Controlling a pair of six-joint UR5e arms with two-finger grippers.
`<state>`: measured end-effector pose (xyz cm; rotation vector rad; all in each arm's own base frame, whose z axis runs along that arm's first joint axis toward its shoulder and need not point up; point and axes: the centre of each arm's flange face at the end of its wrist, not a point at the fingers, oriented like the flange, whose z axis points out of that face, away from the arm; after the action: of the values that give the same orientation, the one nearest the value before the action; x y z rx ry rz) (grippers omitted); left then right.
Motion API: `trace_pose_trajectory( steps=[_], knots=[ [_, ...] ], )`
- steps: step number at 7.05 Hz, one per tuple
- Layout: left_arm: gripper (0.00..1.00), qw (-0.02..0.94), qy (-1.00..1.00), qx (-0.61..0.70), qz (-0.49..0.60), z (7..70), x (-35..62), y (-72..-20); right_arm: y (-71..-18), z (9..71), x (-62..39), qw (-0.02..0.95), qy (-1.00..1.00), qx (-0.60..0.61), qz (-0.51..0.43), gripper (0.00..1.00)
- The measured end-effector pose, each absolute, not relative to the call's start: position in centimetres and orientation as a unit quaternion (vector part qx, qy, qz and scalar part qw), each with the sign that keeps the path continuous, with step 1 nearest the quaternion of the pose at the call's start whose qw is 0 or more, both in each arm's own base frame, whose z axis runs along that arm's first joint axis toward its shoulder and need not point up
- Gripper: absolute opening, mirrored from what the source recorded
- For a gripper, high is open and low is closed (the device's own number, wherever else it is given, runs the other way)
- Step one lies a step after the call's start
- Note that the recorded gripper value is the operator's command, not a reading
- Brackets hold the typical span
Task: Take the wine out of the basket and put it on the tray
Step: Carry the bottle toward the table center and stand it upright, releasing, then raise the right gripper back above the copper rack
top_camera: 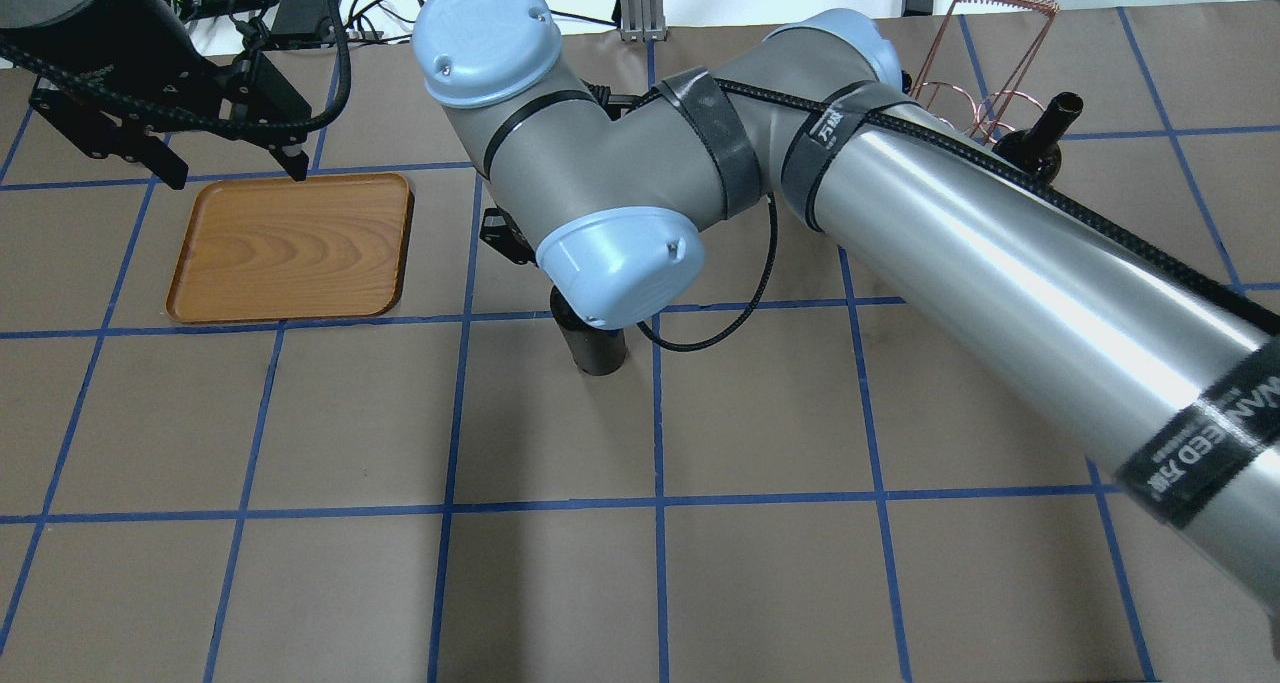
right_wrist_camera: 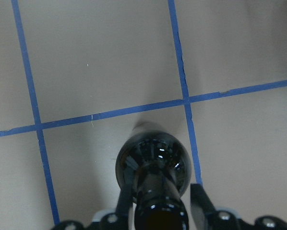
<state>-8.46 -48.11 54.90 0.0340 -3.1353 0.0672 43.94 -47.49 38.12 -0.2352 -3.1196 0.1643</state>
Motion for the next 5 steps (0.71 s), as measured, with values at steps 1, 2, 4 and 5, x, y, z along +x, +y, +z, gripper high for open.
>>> trace_pose_trajectory(
  steps=[1, 2, 4, 5],
  knots=[
    [1.00, 0.003, -1.000, 0.011, 0.021, 54.9, -8.5, -48.1, -47.7, 38.7, 43.7, 0.001, -0.996, -0.070, 0.054, 1.00],
    [1.00, 0.002, -1.000, 0.011, 0.022, 54.9, -8.5, -48.1, -48.4, 40.6, 42.8, -0.007, -0.996, -0.065, 0.066, 1.00],
    [1.00, 0.003, -1.000, 0.011, 0.021, 54.9, -8.5, -48.1, -50.8, 46.1, 36.2, -0.012, -0.995, -0.038, 0.091, 1.00],
    [1.00, 0.003, -1.000, 0.011, 0.021, 54.9, -8.5, -48.1, -51.7, 48.5, 31.1, -0.005, -0.996, -0.037, 0.084, 1.00]
  ],
)
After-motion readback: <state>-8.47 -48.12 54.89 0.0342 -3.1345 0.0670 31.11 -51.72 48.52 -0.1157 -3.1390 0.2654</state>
